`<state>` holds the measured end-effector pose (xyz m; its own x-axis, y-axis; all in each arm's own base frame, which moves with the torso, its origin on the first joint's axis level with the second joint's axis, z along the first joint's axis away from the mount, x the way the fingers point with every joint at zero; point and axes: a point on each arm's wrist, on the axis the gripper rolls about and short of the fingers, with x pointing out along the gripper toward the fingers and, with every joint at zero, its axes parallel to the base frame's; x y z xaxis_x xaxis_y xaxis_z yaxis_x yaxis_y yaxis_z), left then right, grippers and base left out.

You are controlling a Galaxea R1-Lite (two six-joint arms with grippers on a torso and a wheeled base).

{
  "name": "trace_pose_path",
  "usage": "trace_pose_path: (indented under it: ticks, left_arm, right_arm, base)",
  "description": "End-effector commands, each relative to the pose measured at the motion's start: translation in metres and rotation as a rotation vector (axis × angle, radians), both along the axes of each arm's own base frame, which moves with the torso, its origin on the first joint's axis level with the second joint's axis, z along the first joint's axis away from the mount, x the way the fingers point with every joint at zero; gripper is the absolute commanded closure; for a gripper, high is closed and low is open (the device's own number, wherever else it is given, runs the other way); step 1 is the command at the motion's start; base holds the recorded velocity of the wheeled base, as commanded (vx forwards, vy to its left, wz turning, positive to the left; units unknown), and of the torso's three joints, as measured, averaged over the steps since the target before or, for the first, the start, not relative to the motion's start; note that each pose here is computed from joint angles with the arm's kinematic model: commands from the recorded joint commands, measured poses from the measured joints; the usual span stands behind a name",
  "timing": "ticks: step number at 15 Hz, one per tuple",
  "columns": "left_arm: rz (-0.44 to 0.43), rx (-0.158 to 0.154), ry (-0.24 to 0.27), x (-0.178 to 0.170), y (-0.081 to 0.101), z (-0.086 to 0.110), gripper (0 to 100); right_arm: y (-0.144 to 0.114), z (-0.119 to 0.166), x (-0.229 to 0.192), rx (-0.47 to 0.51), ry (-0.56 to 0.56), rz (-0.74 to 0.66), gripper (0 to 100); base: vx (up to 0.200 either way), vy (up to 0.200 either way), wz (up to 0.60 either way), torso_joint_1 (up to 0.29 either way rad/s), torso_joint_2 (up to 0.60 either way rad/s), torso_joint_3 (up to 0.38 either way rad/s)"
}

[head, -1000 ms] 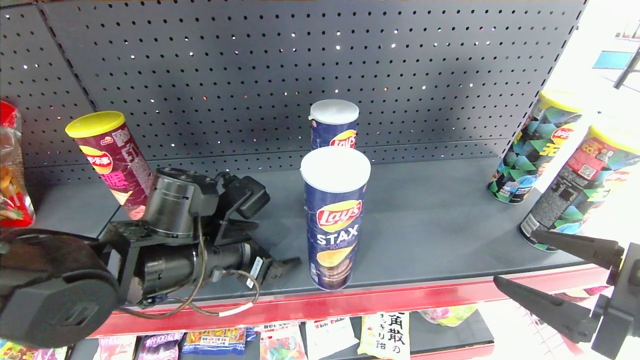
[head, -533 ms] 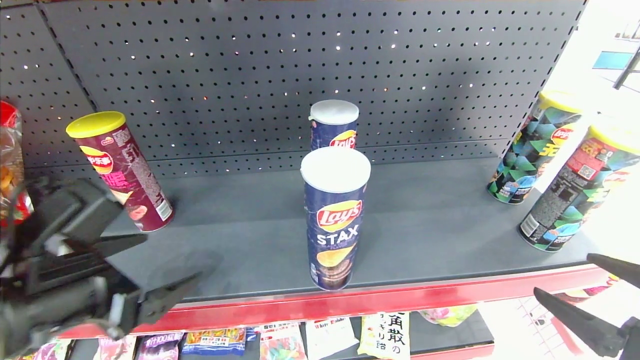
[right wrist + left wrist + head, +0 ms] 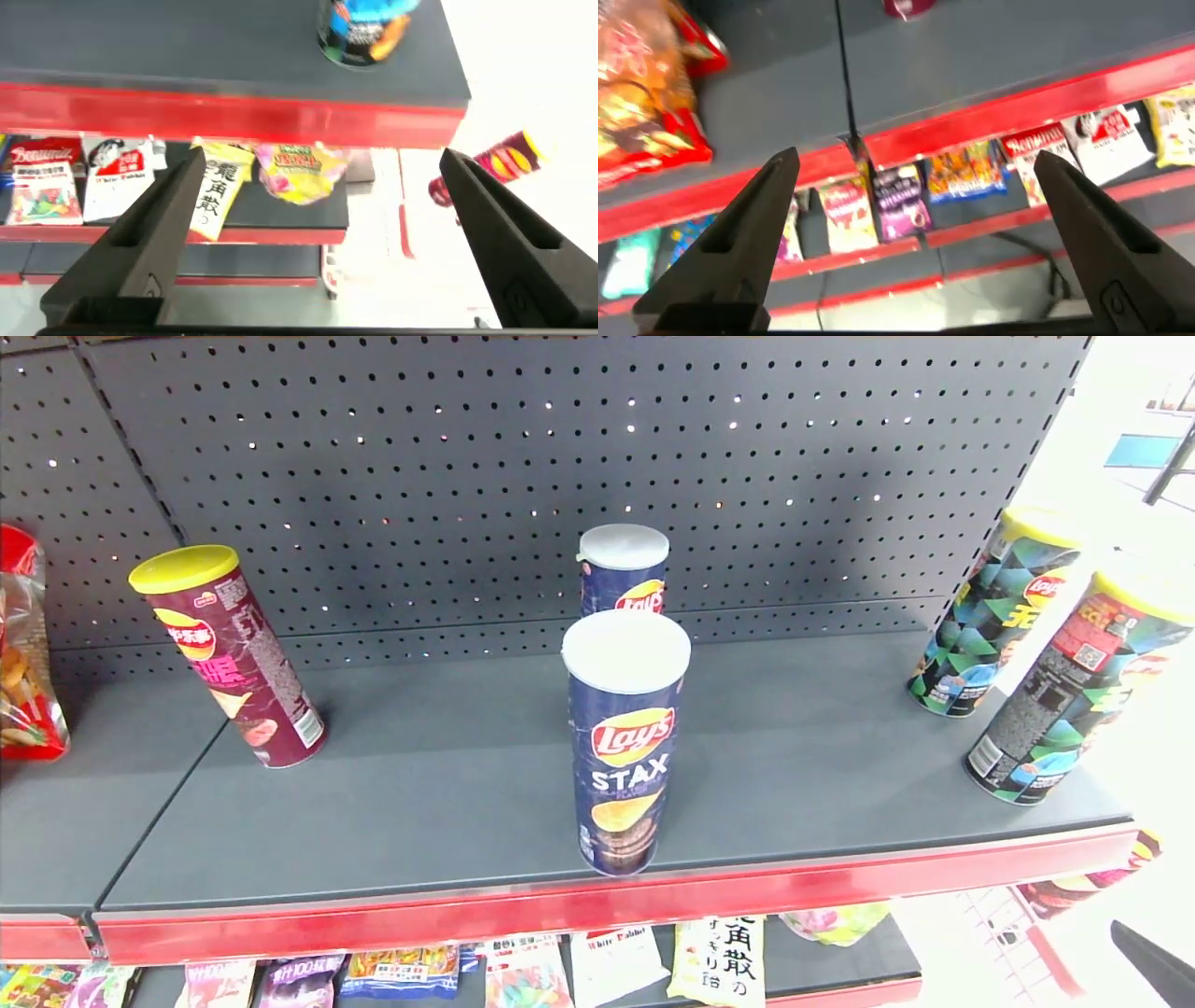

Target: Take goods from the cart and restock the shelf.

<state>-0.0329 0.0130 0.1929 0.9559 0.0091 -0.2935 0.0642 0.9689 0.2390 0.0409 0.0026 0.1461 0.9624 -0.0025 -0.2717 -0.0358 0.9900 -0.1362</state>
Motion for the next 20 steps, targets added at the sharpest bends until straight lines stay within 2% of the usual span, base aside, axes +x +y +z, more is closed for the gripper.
trace_pose_path:
  ticks: [1,2,5,10,12,13,20]
  left_arm:
    - [0.003,-0.001,-0.070,-0.014,0.003,-0.005,0]
    - [0.000,0.017,-0.068,-0.015,0.003,-0.009,0]
    - [-0.019,0.075,-0.114,-0.026,0.006,-0.022,0]
    - [0.005,0.081,-0.125,-0.029,0.007,-0.031,0]
    - [0.006,0.083,-0.130,-0.030,0.007,-0.031,0]
    - [0.001,0.096,-0.135,-0.030,0.007,-0.031,0]
    - [0.000,0.103,-0.132,-0.030,0.007,-0.032,0]
  right_arm:
    - [-0.002,-0.001,-0.010,0.006,-0.049,-0.013,0]
    - [-0.002,-0.001,-0.010,0.006,-0.050,-0.016,0]
    - [-0.002,-0.001,-0.010,0.004,-0.047,-0.016,0]
    - [-0.002,-0.003,-0.011,0.001,-0.049,-0.017,0]
    - [-0.002,-0.004,-0.012,0.001,-0.049,-0.015,0]
    - [-0.002,-0.005,-0.012,-0.005,-0.047,-0.014,0]
    - [-0.003,-0.007,-0.016,-0.025,-0.056,-0.008,0]
  base:
    - [0.000,0.000,0.00,0.000,0.00,0.000]
    - [0.000,0.000,0.00,0.000,0.00,0.000]
    - [-0.067,0.000,0.00,0.001,0.00,0.001]
    - [-0.200,0.000,0.00,0.006,0.00,0.001]
    - [0.000,0.000,0.00,0.000,0.00,0.000]
    - [0.000,0.000,0.00,0.000,0.00,0.000]
    - [0.000,-0.200,0.00,0.007,0.00,0.002]
